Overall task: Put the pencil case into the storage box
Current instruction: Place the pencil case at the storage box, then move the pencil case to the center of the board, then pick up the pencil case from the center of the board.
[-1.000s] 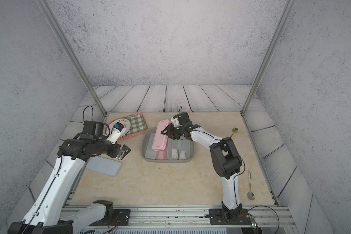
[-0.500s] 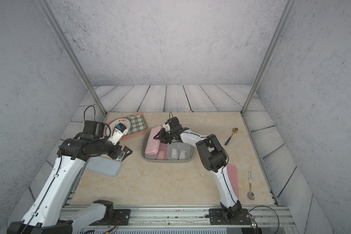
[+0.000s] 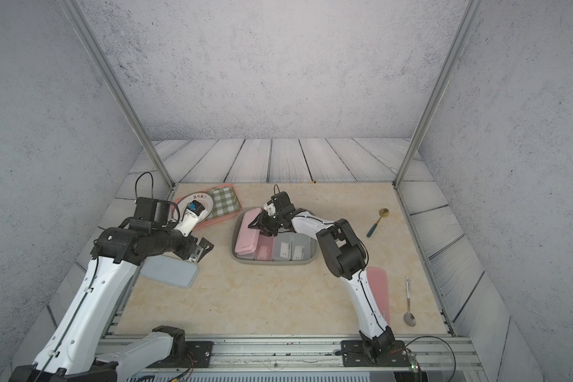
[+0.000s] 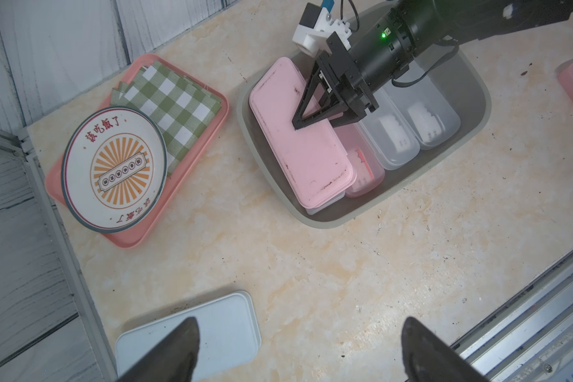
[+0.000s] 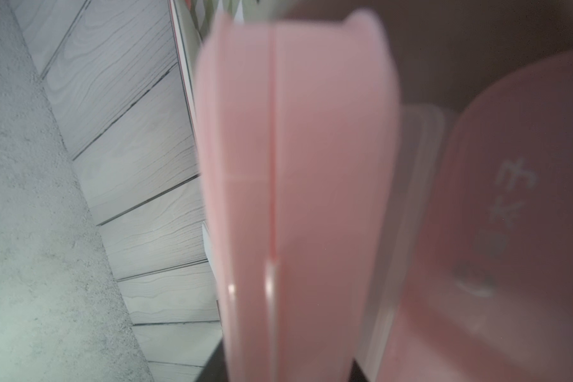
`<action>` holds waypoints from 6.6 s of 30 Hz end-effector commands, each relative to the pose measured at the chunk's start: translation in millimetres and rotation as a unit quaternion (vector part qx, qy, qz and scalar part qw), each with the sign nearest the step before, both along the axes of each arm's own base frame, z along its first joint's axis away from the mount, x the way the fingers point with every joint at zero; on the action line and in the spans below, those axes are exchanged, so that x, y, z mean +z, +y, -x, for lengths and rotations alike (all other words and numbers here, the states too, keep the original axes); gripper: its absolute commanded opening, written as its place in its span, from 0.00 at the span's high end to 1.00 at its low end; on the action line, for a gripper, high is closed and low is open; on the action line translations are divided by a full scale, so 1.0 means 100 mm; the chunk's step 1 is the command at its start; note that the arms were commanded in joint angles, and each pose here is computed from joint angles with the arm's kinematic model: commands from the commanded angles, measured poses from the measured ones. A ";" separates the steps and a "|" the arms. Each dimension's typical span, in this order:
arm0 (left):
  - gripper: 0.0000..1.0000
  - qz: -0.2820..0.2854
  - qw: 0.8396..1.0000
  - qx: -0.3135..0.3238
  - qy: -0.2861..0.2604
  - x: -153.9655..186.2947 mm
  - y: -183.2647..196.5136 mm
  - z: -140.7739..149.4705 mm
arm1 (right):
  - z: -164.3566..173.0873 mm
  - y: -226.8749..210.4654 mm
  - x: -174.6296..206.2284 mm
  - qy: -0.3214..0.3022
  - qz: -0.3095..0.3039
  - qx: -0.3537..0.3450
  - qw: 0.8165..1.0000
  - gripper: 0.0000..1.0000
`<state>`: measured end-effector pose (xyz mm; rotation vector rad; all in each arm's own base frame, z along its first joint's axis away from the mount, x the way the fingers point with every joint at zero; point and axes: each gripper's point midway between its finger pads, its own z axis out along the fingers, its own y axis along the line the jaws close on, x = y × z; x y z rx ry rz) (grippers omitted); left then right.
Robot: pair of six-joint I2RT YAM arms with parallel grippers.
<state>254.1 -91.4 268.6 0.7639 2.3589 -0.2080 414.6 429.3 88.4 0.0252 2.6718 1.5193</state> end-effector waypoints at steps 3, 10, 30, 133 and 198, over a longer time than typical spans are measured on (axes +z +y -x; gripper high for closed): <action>0.04 0.002 1.000 0.003 -0.010 0.08 0.00 0.02 | 0.03 -0.08 -0.03 -0.012 0.049 0.013 0.999 0.38; 0.04 -0.002 1.000 0.010 -0.014 0.07 0.02 0.01 | 0.07 -0.28 0.08 -0.027 0.116 0.019 0.993 0.25; 0.00 -0.079 0.914 0.398 -0.017 -0.28 1.09 -0.27 | 0.58 -0.61 1.99 -0.211 0.012 -0.003 0.977 0.17; 0.41 0.335 0.794 0.361 0.356 -2.38 0.88 -0.56 | 1.32 1.04 -0.54 -0.201 0.325 0.112 0.917 0.49; 0.50 0.452 0.768 0.303 0.338 -2.04 0.71 -0.46 | 1.71 0.97 -1.27 0.009 0.195 0.166 0.967 0.60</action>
